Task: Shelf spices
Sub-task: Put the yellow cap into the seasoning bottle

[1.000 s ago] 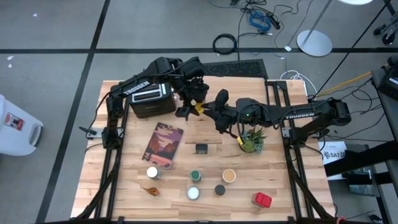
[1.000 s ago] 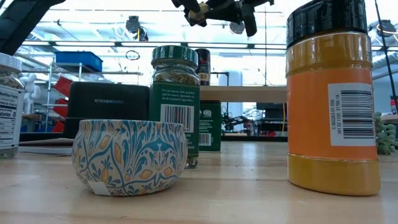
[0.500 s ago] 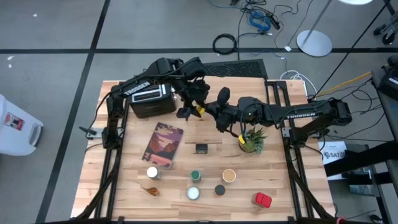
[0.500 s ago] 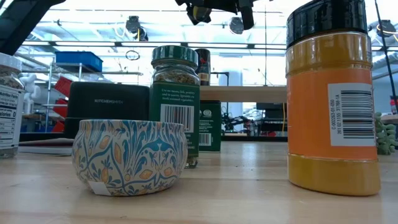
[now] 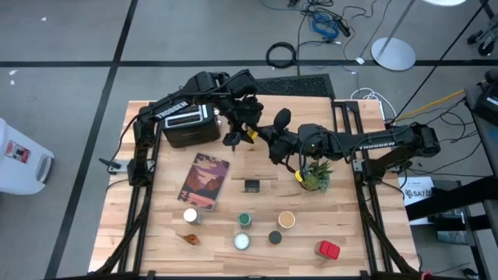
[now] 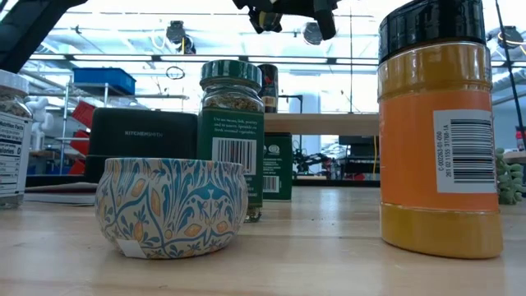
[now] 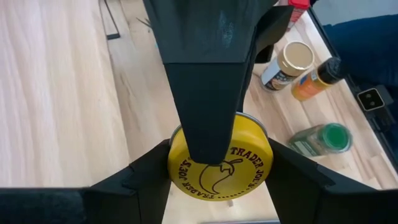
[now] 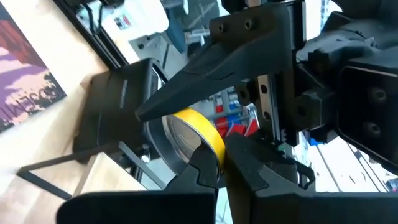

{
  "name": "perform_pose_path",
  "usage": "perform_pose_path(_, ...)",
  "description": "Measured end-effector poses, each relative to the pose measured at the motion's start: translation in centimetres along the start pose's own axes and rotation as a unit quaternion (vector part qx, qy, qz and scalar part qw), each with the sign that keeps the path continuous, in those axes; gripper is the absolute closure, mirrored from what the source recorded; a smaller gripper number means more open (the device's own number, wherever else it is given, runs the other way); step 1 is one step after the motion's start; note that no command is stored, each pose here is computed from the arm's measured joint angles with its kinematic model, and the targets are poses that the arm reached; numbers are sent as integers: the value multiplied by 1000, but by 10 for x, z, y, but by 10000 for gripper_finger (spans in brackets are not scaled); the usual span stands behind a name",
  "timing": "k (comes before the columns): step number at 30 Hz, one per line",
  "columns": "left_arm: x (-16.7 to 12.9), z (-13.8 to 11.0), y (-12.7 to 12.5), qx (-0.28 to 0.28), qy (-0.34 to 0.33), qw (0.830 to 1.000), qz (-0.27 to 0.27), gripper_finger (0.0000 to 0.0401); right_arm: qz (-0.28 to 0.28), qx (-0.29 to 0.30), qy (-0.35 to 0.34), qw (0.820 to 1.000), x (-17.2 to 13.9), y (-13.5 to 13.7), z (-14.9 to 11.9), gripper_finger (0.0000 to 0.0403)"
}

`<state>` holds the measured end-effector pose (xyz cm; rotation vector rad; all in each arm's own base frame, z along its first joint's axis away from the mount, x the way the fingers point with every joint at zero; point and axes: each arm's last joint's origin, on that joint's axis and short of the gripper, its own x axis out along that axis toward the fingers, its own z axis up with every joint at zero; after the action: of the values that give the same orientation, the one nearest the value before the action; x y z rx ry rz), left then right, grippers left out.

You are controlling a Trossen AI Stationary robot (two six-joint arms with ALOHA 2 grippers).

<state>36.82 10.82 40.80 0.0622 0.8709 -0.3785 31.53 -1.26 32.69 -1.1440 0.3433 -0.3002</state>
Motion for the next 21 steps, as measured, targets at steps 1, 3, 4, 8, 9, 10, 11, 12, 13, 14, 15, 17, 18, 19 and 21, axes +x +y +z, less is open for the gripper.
perform_pose_path(1, 0, 0, 0, 0, -1, 1000, 1, 173, -1, 2, 3, 1000, 0, 0, 0, 402)
perform_pose_path(3, -1, 0, 2, 0, -4, 1000, 4, 173, -4, 6, 8, 1000, 0, 0, 0, 402)
perform_pose_path(4, -1, 0, 3, 0, -5, 1000, 5, 173, -7, 6, 14, 1000, -1, 0, 1, 402)
perform_pose_path(8, -3, -1, 7, -1, -10, 1000, 14, 173, -22, 4, 44, 999, -2, 1, 2, 402)
perform_pose_path(9, -3, -1, 8, -1, -11, 1000, 16, 173, -25, 4, 50, 998, -2, 1, 2, 402)
perform_pose_path(10, -4, -1, 9, -2, -12, 1000, 17, 173, -28, 4, 55, 998, -3, 1, 3, 402)
perform_pose_path(11, -4, -1, 9, -2, -13, 1000, 18, 173, -31, 5, 62, 998, -3, 1, 3, 402)
perform_pose_path(12, -4, -1, 10, -2, -14, 1000, 19, 173, -34, 8, 68, 997, -4, 2, 3, 402)
perform_pose_path(13, -5, -1, 10, -2, -14, 1000, 20, 173, -36, 12, 72, 997, -4, 2, 4, 402)
perform_pose_path(14, -4, -1, 11, -2, -14, 1000, 21, 173, -38, 15, 78, 996, -4, 2, 4, 402)
perform_pose_path(15, -4, -1, 11, -2, -12, 1000, 23, 173, -40, 18, 81, 996, -4, 3, 4, 402)
perform_pose_path(17, -4, -1, 11, -1, -14, 1000, 26, 173, -44, 23, 91, 995, -5, 3, 4, 402)
perform_pose_path(18, -4, -1, 11, 0, -15, 999, 28, 173, -47, 25, 95, 994, -5, 3, 5, 402)
perform_pose_path(19, -4, 0, 12, 1, -17, 999, 30, 173, -50, 26, 100, 993, -6, 4, 5, 402)
perform_pose_path(21, -5, 0, 12, 2, -18, 999, 32, 173, -54, 26, 108, 992, -7, 4, 6, 401)
